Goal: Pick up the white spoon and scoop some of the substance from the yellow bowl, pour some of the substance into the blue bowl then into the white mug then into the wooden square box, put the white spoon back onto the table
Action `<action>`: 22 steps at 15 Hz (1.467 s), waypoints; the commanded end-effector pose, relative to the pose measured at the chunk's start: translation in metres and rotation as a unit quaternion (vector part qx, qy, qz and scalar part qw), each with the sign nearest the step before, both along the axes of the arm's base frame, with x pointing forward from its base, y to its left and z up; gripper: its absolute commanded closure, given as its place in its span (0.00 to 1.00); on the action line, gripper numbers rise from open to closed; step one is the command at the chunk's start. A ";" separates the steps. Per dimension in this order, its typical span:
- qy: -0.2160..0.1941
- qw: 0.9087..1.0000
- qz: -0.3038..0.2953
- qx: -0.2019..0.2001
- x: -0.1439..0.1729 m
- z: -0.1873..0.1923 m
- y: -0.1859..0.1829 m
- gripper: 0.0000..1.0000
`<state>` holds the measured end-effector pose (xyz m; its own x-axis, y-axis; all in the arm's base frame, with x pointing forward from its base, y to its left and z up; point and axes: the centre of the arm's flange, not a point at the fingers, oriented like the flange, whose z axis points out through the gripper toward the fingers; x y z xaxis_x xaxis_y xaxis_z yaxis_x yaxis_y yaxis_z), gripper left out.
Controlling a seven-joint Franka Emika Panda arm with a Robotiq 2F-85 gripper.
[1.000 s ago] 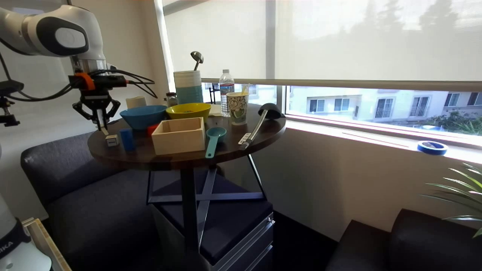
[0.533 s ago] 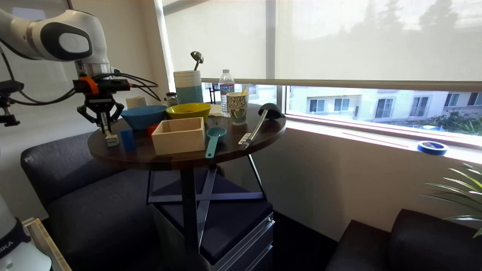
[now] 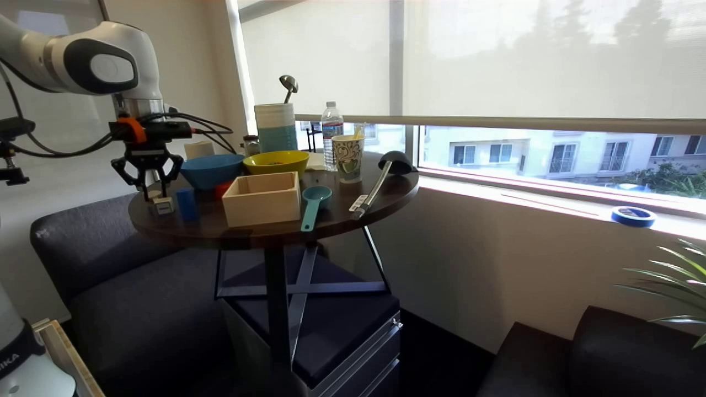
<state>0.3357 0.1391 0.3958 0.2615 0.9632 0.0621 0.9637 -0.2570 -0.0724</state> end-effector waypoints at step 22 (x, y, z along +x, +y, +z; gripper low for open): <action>-0.067 0.981 -0.179 0.027 -0.020 0.116 -0.009 0.00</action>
